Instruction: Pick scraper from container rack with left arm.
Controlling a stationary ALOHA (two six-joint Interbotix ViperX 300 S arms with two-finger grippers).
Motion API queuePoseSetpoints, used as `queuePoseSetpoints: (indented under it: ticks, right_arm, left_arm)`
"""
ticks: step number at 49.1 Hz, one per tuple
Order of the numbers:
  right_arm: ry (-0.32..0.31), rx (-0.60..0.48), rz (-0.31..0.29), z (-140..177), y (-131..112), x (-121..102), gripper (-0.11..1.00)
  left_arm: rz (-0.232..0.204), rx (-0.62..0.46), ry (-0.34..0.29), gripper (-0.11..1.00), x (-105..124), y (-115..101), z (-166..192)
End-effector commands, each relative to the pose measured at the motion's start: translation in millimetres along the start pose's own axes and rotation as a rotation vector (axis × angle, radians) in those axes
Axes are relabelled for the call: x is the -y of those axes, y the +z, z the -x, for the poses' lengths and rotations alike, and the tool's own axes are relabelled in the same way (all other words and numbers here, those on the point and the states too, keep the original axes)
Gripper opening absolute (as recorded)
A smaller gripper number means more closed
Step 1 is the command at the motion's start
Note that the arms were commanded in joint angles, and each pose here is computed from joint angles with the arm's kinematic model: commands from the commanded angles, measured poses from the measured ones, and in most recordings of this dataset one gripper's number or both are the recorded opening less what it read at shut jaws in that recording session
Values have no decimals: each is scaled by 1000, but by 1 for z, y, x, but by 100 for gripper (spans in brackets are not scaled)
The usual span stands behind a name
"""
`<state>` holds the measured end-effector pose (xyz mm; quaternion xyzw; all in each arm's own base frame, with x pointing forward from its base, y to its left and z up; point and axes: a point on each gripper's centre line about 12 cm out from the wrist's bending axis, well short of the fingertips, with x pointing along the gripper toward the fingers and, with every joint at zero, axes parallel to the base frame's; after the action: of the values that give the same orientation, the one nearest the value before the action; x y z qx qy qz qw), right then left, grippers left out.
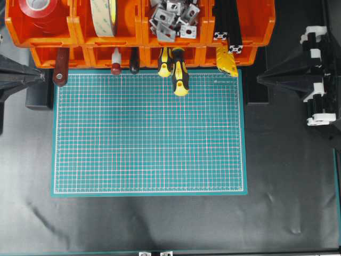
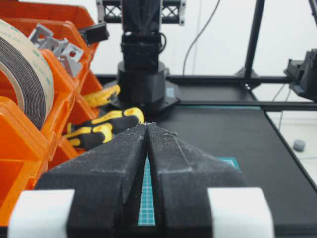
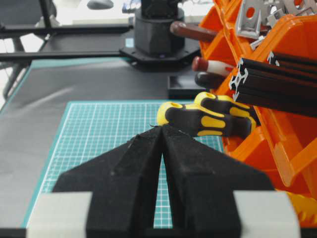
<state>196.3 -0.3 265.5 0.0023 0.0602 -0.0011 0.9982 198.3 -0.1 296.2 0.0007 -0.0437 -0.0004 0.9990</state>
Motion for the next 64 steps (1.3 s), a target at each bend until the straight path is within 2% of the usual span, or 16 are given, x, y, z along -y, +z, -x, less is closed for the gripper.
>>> queuePoseSetpoints:
  ticks: [1, 4, 7, 18, 27, 37, 43, 48, 51, 53, 55, 57, 59, 60, 62, 64]
  right_arm:
    - [13, 32, -13, -3, 13, -3, 2]
    - [20, 37, -18, -3, 15, -4, 1]
    - [26, 39, -25, -3, 18, -5, 1]
    - [34, 37, -38, -3, 26, -7, 1]
    - [34, 37, -44, -2, 30, -7, 1]
    - [35, 71, -46, 4, 38, -7, 1]
    - [36, 71, -48, 6, 40, -7, 1]
    - [36, 70, -48, 8, 42, -7, 1]
    - [36, 80, -48, 10, 44, -7, 1]
    - [36, 88, -48, 11, 46, -7, 1]
    - [36, 88, -48, 12, 46, -7, 1]
    - [33, 91, -48, 13, 47, -6, 1]
    - [30, 94, -49, 13, 47, -5, 1]
    - [29, 96, -49, 14, 48, -5, 1]
    - [27, 91, -49, 14, 47, -5, 1]
    - [27, 90, -49, 14, 46, -5, 1]
  left_arm:
    - [-22, 39, -41, 6, 7, 24, -2]
    - [-19, 7, -57, 6, 11, 34, -2]
    - [-26, -39, -75, 0, 14, 42, -1]
    - [-50, -246, -84, 0, 16, 63, 3]
    - [-134, -502, -85, 0, 14, 59, 0]
    - [-252, -645, -141, 0, 21, 71, -23]
    - [-301, -786, -155, 0, 25, 62, -33]
    - [-321, -859, -149, 0, 27, 55, -39]
    - [-303, -877, -117, 0, 26, 52, -44]
    - [-308, -905, -84, 0, 23, 51, -47]
    - [-334, -947, -53, 0, 20, 50, -49]
    - [-379, -1003, -33, 0, 20, 49, -49]
    - [-431, -1057, -12, 0, 21, 50, -48]
    - [-476, -1082, 3, 0, 24, 52, -48]
    - [-530, -1098, 25, 0, 29, 54, -48]
    - [-560, -1085, 55, 0, 34, 57, -49]
